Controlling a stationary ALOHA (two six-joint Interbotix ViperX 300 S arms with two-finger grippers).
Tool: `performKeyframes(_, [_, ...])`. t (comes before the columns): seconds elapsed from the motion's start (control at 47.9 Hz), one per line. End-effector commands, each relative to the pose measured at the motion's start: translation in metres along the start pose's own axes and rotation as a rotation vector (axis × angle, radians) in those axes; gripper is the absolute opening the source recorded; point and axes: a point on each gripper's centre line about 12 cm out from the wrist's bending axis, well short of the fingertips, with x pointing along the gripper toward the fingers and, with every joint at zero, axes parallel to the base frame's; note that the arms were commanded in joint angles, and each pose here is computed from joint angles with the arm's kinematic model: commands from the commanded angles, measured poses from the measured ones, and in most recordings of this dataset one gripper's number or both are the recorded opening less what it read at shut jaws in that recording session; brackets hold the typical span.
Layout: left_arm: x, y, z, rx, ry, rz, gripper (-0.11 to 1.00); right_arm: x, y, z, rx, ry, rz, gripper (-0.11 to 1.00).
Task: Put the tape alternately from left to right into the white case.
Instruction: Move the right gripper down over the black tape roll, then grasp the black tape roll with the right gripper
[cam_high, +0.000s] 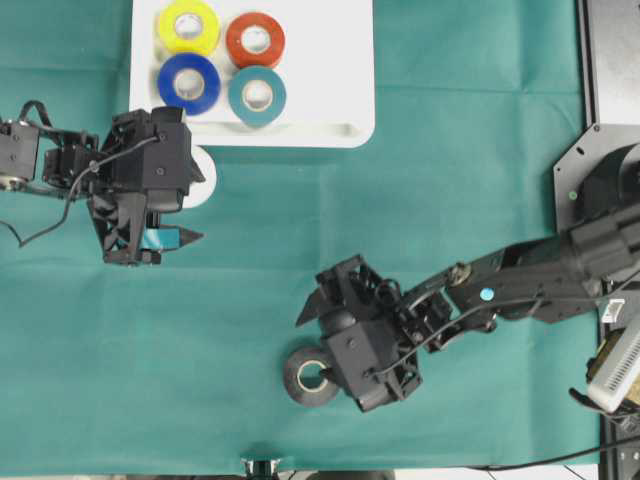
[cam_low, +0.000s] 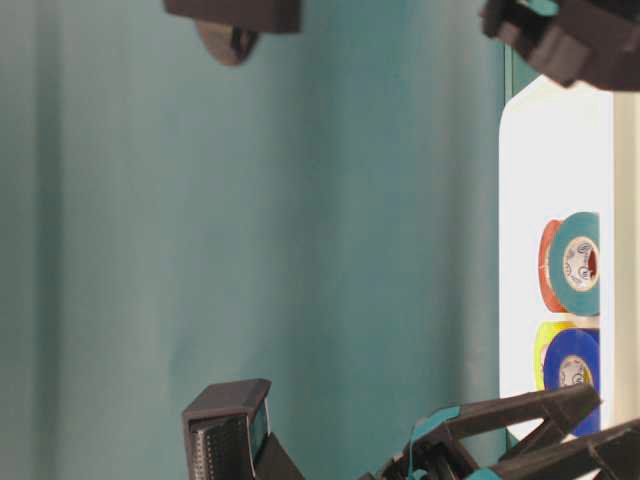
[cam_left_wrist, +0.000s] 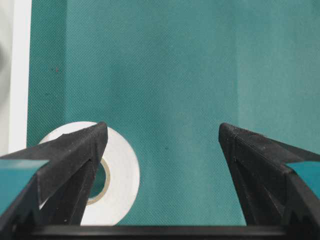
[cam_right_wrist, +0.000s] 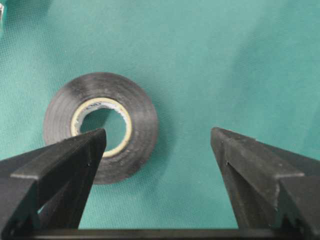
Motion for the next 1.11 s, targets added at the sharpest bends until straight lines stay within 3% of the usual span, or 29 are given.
performKeyframes(0.0, [-0.005, 0.000, 0.008, -0.004, -0.032, -0.001, 0.98, 0.001, 0.006, 0.013, -0.002, -0.028, 0.010, 0.82])
performKeyframes(0.334, [-0.005, 0.000, 0.008, -0.003, -0.032, -0.002, 0.98, 0.027, 0.007, 0.004, 0.048, 0.019, 0.007, 0.82])
performKeyframes(0.939, [-0.005, -0.004, 0.007, 0.003, -0.032, -0.009, 0.98, 0.040, 0.001, -0.001, 0.055, 0.044, -0.005, 0.82])
performKeyframes(1.085, [-0.005, -0.004, 0.007, 0.003, -0.032, -0.009, 0.98, 0.039, 0.001, 0.000, 0.050, 0.041, -0.005, 0.74])
